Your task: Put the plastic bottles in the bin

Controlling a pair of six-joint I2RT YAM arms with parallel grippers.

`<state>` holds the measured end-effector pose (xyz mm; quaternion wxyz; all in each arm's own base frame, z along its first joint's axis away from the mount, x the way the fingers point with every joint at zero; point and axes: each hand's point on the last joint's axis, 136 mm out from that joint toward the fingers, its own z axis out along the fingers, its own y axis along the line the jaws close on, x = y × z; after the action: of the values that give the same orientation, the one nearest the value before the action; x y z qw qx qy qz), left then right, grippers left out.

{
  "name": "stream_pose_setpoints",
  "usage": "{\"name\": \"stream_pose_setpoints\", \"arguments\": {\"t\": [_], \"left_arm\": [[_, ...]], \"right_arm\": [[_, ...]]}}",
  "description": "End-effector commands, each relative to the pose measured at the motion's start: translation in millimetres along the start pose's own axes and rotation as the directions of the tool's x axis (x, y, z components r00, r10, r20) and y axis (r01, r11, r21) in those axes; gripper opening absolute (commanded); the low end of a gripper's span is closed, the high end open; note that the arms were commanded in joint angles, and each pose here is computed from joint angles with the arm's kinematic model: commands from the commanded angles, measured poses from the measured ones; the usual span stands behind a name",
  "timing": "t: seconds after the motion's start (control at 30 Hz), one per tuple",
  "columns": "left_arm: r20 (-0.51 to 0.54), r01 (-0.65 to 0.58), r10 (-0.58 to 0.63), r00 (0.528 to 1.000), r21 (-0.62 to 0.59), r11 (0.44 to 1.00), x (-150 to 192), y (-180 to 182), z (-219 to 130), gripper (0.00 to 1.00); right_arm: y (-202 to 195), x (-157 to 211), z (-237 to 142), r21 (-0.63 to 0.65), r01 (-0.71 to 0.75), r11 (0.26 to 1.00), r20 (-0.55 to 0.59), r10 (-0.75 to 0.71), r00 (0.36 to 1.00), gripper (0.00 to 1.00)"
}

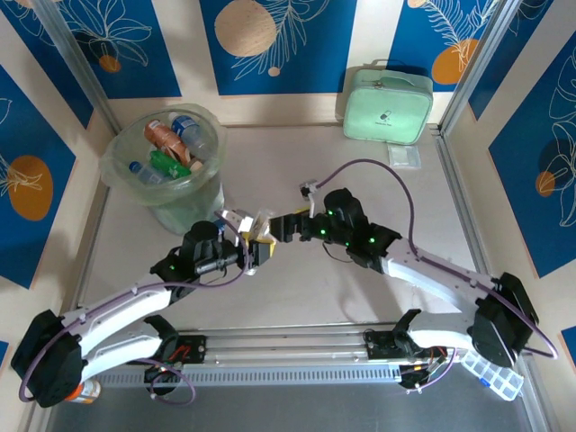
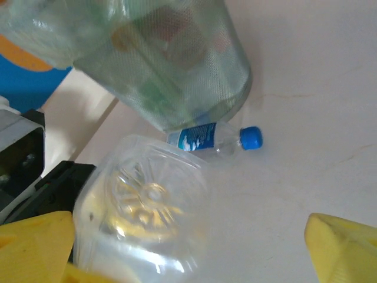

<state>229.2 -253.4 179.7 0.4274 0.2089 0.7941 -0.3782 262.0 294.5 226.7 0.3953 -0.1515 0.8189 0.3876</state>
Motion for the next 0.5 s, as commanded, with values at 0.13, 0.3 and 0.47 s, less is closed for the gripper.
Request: {"name": "stream_pose_setpoints", "arguments": {"t": [0.13,0.3,0.47], "left_arm": [[0.114,0.002,0.008,0.994,-0.088,0.996,-18,12,-17,0.34],[0.141,0.036,-0.02,0.99,-0.117,0.992,-30,12,-27,0.17],[0.183,0.096,-0.057,0.981,-0.209,0.973,-60,13,-55,0.05]], "right_arm": [[-43,-24,-39,0.176,-0.099,0.979,0.239,0.055,0.969,1.0],[-68,-24,-50,0.228,-0.188,0.955,0.29,0.118,0.95,0.99],[-77,-20,-43,0.263,-0.202,0.943,0.271,0.129,0.954,0.97]]}}
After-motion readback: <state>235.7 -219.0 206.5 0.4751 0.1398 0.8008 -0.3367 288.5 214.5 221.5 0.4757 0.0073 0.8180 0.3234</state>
